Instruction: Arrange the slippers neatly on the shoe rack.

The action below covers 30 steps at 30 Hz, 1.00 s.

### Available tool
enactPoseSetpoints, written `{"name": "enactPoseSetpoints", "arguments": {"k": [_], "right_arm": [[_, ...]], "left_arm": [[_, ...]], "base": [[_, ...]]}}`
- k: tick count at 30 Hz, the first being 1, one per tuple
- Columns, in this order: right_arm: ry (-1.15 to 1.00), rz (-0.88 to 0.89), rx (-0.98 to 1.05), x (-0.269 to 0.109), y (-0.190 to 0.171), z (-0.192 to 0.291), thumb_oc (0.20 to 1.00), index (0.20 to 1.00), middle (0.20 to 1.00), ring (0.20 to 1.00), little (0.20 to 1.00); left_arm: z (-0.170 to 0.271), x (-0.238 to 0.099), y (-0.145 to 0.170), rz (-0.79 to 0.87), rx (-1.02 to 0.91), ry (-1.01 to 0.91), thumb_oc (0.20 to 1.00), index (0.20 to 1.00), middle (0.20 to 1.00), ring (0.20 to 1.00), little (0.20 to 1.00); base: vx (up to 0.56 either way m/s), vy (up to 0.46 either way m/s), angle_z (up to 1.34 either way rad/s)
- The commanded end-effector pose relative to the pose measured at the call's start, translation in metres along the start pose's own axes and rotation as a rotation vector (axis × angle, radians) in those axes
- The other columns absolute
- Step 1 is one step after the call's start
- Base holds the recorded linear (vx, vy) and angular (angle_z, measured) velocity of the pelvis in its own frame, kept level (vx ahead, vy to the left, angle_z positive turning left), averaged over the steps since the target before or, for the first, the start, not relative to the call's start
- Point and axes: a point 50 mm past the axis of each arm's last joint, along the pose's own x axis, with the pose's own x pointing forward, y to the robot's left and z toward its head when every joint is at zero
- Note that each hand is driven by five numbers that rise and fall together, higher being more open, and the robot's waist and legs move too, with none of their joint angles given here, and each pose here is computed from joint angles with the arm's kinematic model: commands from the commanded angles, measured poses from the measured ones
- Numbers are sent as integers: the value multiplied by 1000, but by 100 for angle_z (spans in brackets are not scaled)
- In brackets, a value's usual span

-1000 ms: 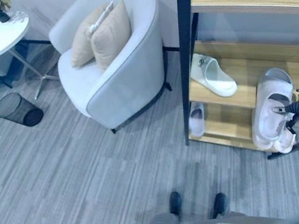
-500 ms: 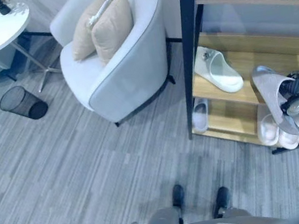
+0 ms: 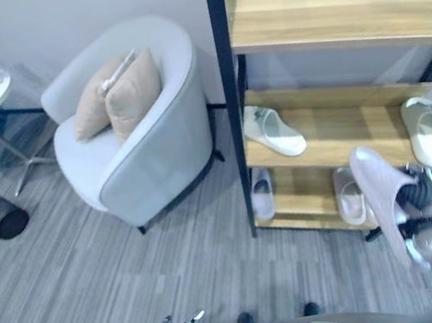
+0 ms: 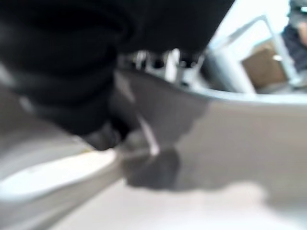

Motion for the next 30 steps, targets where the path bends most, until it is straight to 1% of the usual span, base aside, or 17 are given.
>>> {"name": "enactPoseSetpoints", "arguments": {"k": [1, 4, 5, 6, 9, 12, 14, 15, 17, 18, 21, 22, 24, 25, 26, 27, 30], "right_arm": [[-136, 4, 42, 20, -6, 26, 200, 200, 200, 200, 200], [-49, 16, 84, 13, 7, 8, 200, 200, 200, 200, 200], [-43, 51, 140, 8, 18, 10, 200, 200, 200, 200, 200], [-44, 51, 141, 8, 18, 11, 200, 200, 200, 200, 200], [-94, 76, 172, 14, 27, 26, 200, 200, 200, 200, 200], [-207, 46, 212, 36, 22, 62, 200, 200, 200, 200, 200], [-265, 28, 216, 47, 16, 79, 200, 200, 200, 200, 200], [-305, 15, 217, 54, 9, 89, 200, 200, 200, 200, 200], [-347, 1, 221, 60, 3, 101, 200, 200, 200, 200, 200], [-381, -8, 237, 65, -2, 112, 200, 200, 200, 200, 200], [-455, -33, 255, 72, -15, 134, 200, 200, 200, 200, 200], [-504, -44, 263, 76, -22, 150, 200, 200, 200, 200, 200], [-552, -64, 282, 82, -33, 168, 200, 200, 200, 200, 200], [-627, -110, 279, 89, -51, 193, 200, 200, 200, 200, 200], [-628, -111, 279, 89, -51, 193, 200, 200, 200, 200, 200], [-674, -143, 289, 93, -65, 210, 200, 200, 200, 200, 200], [-737, -219, 322, 100, -96, 239, 200, 200, 200, 200, 200]], "left_arm": [[9, 3, 4, 43, -58, -31, 1000, 1000, 1000, 1000, 1000], [6, -2, -6, 8, -43, -58, 1000, 1000, 1000, 1000, 1000], [14, 4, 12, 65, -59, -66, 1000, 1000, 1000, 1000, 1000], [14, 4, 12, 65, -59, -67, 1000, 1000, 1000, 1000, 1000], [53, 13, 23, 101, -95, -175, 1000, 1000, 1000, 1000, 1000], [103, 16, 23, 101, -111, -325, 1000, 1000, 1000, 1000, 1000], [127, 15, 26, 126, -145, -399, 1000, 1000, 1000, 1000, 1000], [148, 13, 27, 145, -184, -468, 1000, 1000, 1000, 1000, 1000], [175, 9, 30, 167, -242, -541, 1000, 1000, 1000, 1000, 1000], [201, 3, 31, 168, -293, -615, 1000, 1000, 1000, 1000, 1000], [243, -12, 33, 162, -410, -737, 1000, 1000, 1000, 1000, 1000], [265, -21, 29, 141, -470, -779, 1000, 1000, 1000, 1000, 1000], [283, -28, 26, 119, -503, -811, 1000, 1000, 1000, 1000, 1000], [309, -41, 22, 95, -529, -872, 1000, 1000, 1000, 1000, 1000], [310, -41, 22, 95, -530, -873, 1000, 1000, 1000, 1000, 1000], [325, -51, 20, 71, -558, -914, 1000, 1000, 1000, 1000, 1000], [346, -64, 19, 43, -577, -962, 1000, 1000, 1000, 1000, 1000]], "base": [[85, -13, -13], [6, -23, -16], [-24, -57, -18], [-122, -76, -9], [-306, -26, -4], [-467, 57, -2], [-305, 116, -10], [-211, 124, -6], [-189, 108, 7], [-193, 95, 15], [-154, 72, 1], [-119, 85, -14], [-131, 78, 2], [-118, 62, 3], [-132, 80, 2], [-51, 49, 1], [-37, 76, 4]]}}
